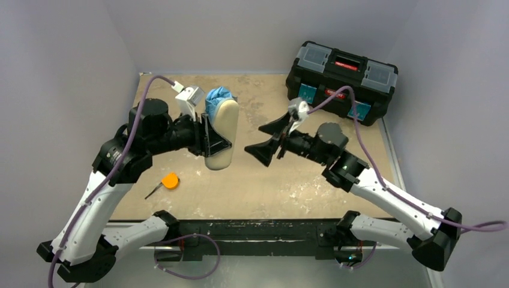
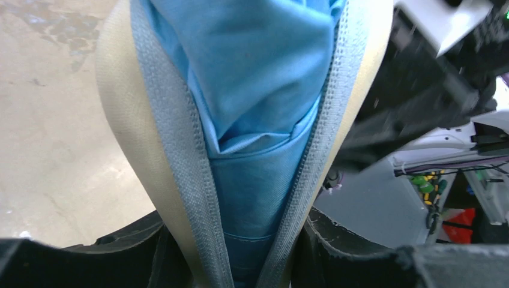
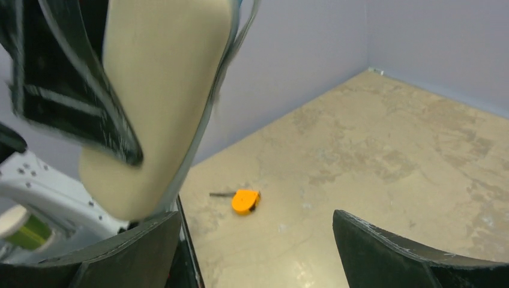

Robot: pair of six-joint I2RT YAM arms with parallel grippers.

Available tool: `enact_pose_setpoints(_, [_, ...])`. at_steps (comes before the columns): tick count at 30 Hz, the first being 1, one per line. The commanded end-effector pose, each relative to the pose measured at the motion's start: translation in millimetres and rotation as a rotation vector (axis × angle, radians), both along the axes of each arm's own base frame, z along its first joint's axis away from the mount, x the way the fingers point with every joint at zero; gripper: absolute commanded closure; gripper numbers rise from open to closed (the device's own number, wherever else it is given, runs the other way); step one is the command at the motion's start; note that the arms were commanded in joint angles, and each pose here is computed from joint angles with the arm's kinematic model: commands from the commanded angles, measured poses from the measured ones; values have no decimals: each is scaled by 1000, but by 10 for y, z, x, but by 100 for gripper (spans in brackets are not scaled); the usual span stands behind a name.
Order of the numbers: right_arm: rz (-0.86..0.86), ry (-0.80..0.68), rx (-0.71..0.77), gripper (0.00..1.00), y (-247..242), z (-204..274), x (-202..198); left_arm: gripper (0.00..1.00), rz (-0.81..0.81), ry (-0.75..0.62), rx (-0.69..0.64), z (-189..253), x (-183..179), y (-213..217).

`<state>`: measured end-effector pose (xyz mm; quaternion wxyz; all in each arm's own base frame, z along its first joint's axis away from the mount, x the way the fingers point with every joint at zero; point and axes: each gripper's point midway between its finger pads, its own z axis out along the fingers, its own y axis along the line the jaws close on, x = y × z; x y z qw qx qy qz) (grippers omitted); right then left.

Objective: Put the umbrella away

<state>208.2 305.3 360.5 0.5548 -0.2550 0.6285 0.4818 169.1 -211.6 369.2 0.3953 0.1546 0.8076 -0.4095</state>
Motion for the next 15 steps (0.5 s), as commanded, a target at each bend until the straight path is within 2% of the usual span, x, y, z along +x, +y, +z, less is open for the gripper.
enact_pose_setpoints(1, [-21,-116,-140,1,200,-371,-70,100,31,-36,118,123,76,143])
enact_pose_setpoints(8, [10,-387,-78,6,494,-335,-354,100,43,-22,92,266,35,152])
enact_pose_setpoints(15, [1,-454,-88,20,652,-273,-348,100,36,10,56,234,30,84])
